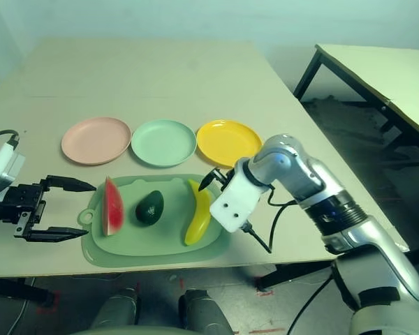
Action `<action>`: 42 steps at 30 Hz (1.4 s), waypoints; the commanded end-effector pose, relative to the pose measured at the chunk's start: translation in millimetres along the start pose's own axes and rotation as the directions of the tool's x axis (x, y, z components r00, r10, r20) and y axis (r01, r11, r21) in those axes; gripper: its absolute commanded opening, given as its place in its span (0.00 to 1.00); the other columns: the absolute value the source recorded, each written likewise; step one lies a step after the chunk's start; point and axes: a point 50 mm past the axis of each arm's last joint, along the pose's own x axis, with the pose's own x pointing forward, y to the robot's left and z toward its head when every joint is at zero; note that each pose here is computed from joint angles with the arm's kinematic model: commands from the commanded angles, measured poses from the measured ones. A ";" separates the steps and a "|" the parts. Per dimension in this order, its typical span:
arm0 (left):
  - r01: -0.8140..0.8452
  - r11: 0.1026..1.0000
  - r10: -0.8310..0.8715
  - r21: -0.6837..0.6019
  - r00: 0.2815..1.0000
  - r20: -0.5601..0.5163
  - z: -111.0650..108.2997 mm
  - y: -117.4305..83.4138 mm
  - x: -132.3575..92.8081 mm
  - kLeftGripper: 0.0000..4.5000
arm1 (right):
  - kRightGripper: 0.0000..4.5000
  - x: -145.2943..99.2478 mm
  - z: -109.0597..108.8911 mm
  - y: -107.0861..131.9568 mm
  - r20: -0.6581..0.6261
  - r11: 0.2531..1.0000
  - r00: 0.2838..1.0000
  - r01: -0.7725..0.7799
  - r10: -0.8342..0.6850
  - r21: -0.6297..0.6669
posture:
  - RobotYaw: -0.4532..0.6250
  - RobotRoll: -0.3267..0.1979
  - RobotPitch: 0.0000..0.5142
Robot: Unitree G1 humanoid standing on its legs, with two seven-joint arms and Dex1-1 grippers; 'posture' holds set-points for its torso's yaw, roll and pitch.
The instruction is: Place the fruits into color-matched plates.
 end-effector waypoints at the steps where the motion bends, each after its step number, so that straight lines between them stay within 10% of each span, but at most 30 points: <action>1: -0.003 1.000 0.003 0.009 1.000 -0.028 1.7 -1.7 -0.9 1.00 | 0.99 7.0 2.0 -2.0 0.007 0.999 0.999 -0.032 0.032 -0.041 | 0.52 0.62 0.17; 8: -0.030 0.998 0.030 0.046 0.999 -0.015 5.3 -1.8 -0.2 1.00 | 0.95 19.1 -1.1 2.9 0.019 0.997 0.997 -0.072 0.072 -0.022 | 0.54 0.62 0.18; 16: -0.062 0.996 0.064 0.070 0.998 -0.020 5.2 0.4 -0.8 1.00 | 0.37 11.5 -16.0 8.4 -0.009 0.996 0.997 -0.074 0.074 0.047 | 0.54 0.62 0.18; 27: -0.070 0.995 0.070 0.074 0.998 -0.006 4.4 6.5 2.9 1.00 | 0.37 -20.7 -27.7 -6.5 -0.029 0.990 0.999 0.023 -0.019 0.141 | 0.52 0.62 0.18; 42: -0.198 0.978 0.197 0.067 0.980 0.015 10.2 20.5 2.7 1.00 | 0.37 -47.0 -116.2 5.5 -0.449 0.834 0.892 0.287 -0.053 0.470 | 0.52 0.62 0.17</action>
